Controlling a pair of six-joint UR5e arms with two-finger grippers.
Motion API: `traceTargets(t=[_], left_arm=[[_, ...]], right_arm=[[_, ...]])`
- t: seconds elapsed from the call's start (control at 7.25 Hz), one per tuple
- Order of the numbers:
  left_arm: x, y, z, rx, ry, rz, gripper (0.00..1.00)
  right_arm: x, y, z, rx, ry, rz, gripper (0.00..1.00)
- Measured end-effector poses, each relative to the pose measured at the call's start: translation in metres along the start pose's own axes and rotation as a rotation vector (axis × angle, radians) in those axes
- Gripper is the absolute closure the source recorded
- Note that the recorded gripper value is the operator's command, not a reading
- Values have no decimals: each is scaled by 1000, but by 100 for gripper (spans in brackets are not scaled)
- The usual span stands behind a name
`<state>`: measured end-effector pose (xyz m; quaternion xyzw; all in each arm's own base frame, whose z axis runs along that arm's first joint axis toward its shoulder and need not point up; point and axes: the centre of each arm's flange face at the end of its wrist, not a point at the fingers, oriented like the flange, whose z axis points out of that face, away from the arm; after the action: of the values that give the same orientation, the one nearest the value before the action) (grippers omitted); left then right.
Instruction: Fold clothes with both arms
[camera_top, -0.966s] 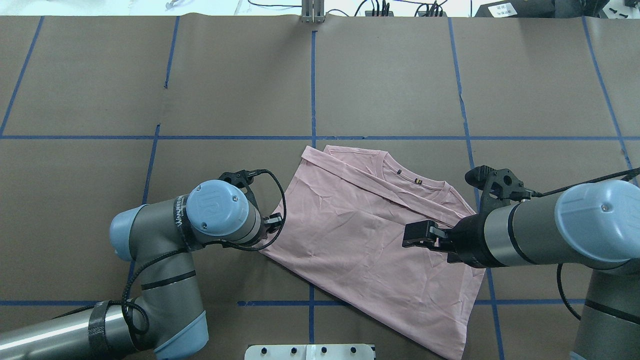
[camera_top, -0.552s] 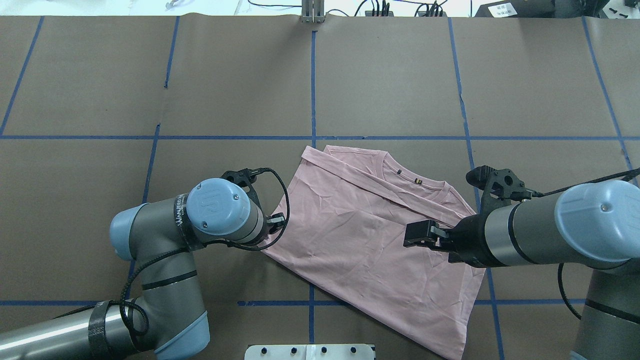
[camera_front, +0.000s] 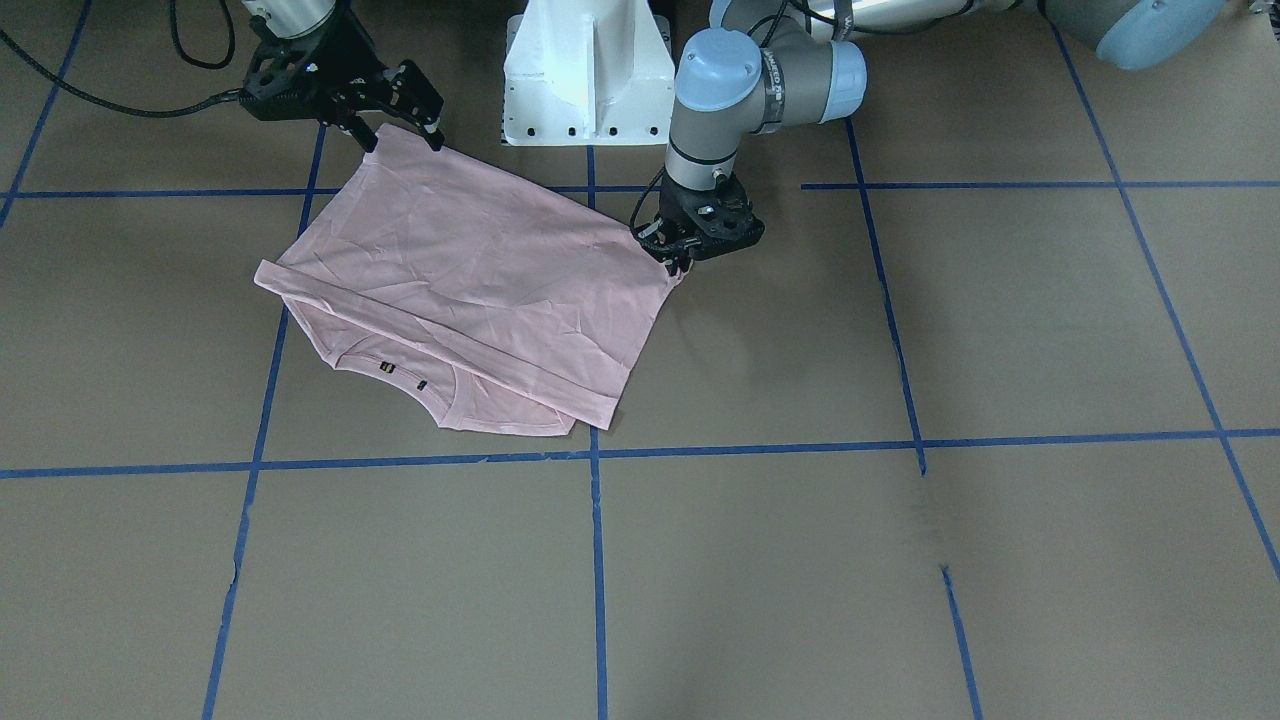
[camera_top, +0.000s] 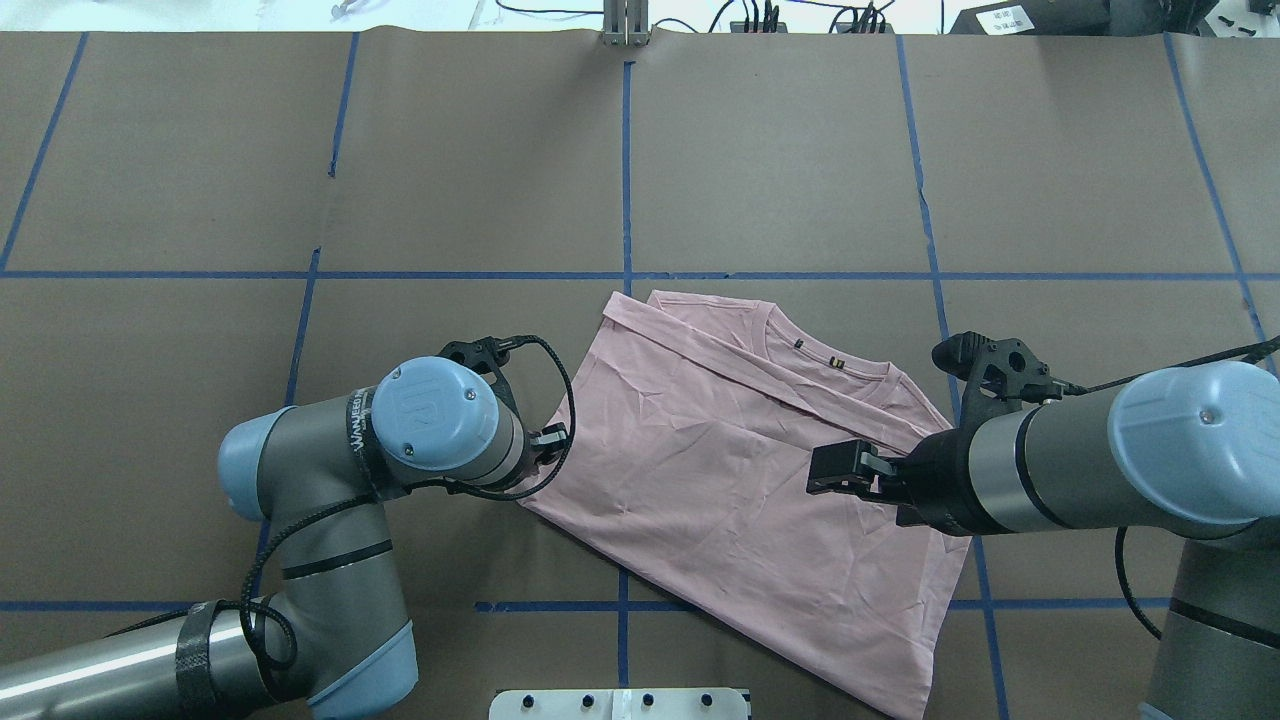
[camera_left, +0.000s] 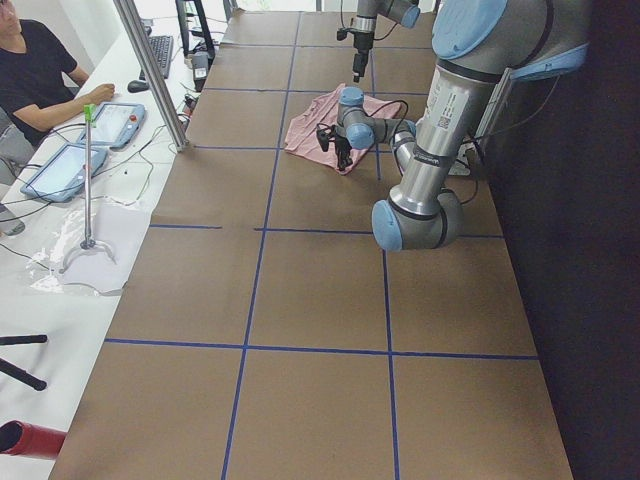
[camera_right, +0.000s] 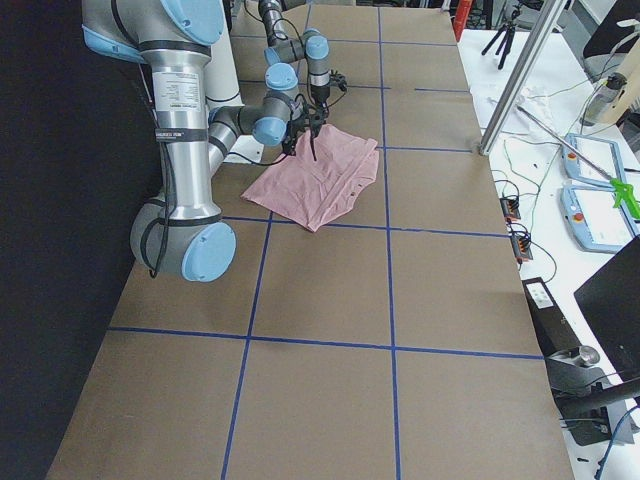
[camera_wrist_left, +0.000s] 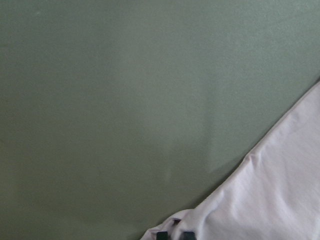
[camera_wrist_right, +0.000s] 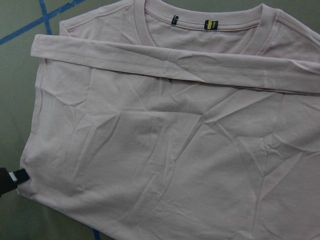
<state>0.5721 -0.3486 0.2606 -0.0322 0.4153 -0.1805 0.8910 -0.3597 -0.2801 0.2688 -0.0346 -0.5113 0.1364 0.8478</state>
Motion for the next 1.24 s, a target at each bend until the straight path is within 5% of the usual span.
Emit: traceTargets(t=[0.55,0.83,0.97,1.24], left_arm=[[0,5,3,-3,-5,-46,0],[0,14,8,-13,-11,-55,11],[0,15,8,-15,-12,-55,28],[-2,15,10,-14,-15,-56,78]], right_arm=[[0,0,0,0,0,0,0],[0,-1,0,2,1,1,0],[0,-1,0,2,1,2,0],[0,-2,0,3,0,2,0]])
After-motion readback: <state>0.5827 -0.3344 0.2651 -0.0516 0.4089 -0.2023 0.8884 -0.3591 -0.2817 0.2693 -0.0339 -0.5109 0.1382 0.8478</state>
